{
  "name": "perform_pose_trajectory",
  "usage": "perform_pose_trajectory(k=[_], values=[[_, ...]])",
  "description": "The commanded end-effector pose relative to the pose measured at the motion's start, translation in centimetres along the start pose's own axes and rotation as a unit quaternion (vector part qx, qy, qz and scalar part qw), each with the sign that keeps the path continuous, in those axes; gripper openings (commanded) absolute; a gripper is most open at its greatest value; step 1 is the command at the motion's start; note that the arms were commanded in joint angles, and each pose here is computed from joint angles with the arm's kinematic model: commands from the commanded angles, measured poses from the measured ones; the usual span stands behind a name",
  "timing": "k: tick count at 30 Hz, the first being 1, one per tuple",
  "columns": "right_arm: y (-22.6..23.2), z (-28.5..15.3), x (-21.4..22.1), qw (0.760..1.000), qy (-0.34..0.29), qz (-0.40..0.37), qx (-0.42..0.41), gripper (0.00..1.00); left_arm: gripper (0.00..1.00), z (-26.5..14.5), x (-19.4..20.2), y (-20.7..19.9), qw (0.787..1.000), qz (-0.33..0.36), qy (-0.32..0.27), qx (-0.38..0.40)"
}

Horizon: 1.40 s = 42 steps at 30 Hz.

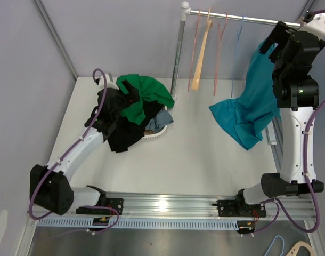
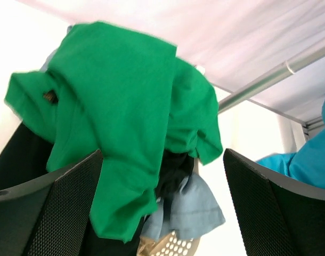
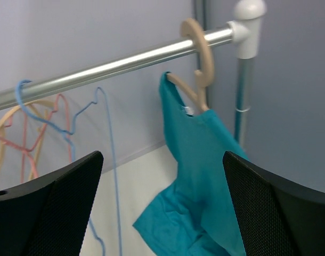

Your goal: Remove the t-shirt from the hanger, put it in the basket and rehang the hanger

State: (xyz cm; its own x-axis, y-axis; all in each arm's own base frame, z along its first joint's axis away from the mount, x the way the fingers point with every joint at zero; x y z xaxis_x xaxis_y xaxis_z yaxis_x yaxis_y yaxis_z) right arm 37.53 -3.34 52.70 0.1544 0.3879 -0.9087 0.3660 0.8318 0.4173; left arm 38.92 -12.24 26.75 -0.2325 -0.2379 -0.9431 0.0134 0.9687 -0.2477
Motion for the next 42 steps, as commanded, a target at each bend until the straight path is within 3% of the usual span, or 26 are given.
perform_pose_trajectory(k=[1,3,8,14,18,23,35,42], values=[[-2.6,-1.0,-0.8,0.999,0.001,-0.010,0.033,0.99,1.00,1.5,-1.8,-1.5,1.000,0.025,0.012,0.013],[-3.5,-1.0,-1.2,0.999,0.002,-0.011,0.040,0.99,0.99,1.8,-1.4,-2.6,0.999,0.025,0.025,0.032],[-6.1,-0.4,-1.9,0.997,0.007,-0.017,0.081,0.97,0.99,-1.4,-3.4,-6.6,0.995,0.065,-0.024,0.069],[-7.1,2.0,-0.7,0.996,0.054,-0.010,0.064,0.96,0.99,-4.5,-5.6,-8.4,0.992,0.104,-0.052,0.050],[-7.5,3.8,-0.3,0.996,0.064,-0.020,0.055,0.93,0.99,-5.7,-6.1,-8.1,0.991,0.103,-0.062,0.055],[-7.5,6.5,1.1,0.995,0.089,-0.016,0.046,0.79,1.00,-7.0,-6.3,-7.1,0.991,0.107,-0.066,0.049],[-7.6,10.1,1.6,0.996,0.066,-0.020,0.048,0.63,1.00,-6.0,-4.4,-5.9,0.990,0.123,-0.068,0.020],[-7.1,11.5,1.2,0.998,0.046,-0.026,0.034,0.58,0.99,-6.0,-4.1,-6.0,0.988,0.127,-0.079,0.029]])
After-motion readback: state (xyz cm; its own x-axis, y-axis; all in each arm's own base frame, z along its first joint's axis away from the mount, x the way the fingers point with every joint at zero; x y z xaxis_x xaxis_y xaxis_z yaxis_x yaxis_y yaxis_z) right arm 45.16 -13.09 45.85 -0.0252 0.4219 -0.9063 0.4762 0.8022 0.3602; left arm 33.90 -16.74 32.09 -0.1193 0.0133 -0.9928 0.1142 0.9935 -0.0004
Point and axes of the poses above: each gripper's point midway between its finger pads, its own z axis out along the fingers, its own y axis along the line the jaws close on, x = y × z, the point moved 2 cm from there along -z, back along the fingers, and after that the axes turned 14 degrees about z, right-handed, at the moved point
